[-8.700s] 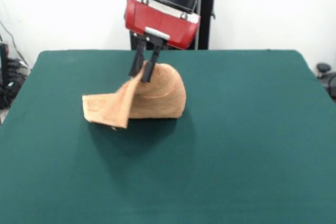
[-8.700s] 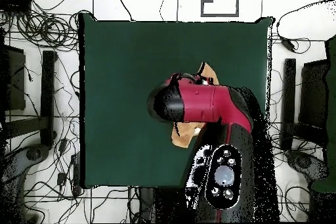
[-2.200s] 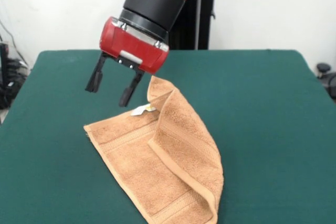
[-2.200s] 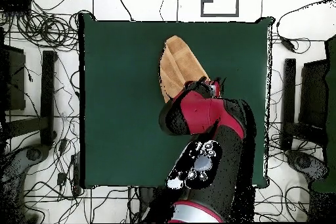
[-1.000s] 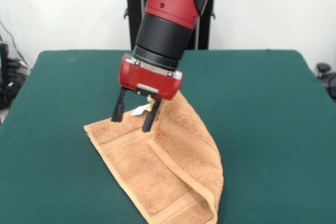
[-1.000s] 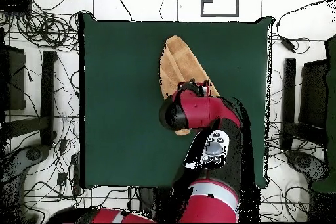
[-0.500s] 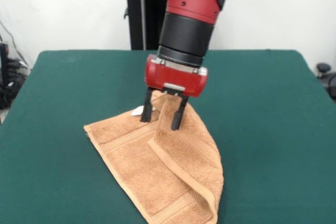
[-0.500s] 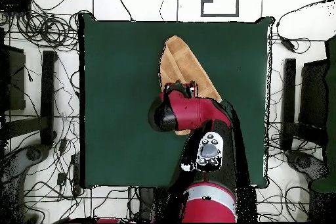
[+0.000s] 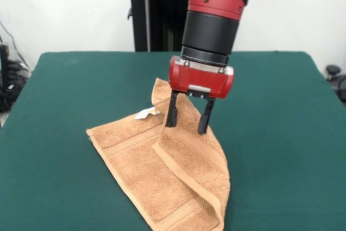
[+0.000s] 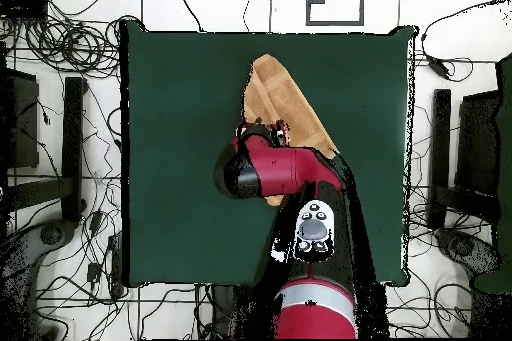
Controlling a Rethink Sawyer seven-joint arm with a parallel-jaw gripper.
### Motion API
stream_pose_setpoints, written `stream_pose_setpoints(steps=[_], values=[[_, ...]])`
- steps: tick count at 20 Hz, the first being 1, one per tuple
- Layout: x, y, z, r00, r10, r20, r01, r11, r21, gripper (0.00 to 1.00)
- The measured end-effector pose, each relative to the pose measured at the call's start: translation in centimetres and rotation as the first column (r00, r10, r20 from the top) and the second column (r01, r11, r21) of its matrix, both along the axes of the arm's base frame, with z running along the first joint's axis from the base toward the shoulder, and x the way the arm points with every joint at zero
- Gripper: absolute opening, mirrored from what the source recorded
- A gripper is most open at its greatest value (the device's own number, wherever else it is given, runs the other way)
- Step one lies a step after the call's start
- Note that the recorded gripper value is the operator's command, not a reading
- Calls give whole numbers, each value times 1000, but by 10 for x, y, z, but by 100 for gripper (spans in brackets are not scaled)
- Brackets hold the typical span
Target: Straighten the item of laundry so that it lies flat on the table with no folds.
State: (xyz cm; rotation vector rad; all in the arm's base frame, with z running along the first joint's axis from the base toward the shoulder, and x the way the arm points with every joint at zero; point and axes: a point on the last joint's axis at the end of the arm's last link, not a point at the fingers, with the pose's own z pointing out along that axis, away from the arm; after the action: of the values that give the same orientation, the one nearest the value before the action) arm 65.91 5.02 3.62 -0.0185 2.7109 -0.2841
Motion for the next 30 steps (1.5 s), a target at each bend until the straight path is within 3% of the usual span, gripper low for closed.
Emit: stream_pose_setpoints(steps=[10, 19, 30], values=[[-10, 4, 12, 999, 17, -27, -18, 998, -65, 100], [-7, -34, 40, 999, -32, -5, 31, 993, -114, 100], [-17, -71, 43, 997, -76, -16, 72, 984, -165, 100]])
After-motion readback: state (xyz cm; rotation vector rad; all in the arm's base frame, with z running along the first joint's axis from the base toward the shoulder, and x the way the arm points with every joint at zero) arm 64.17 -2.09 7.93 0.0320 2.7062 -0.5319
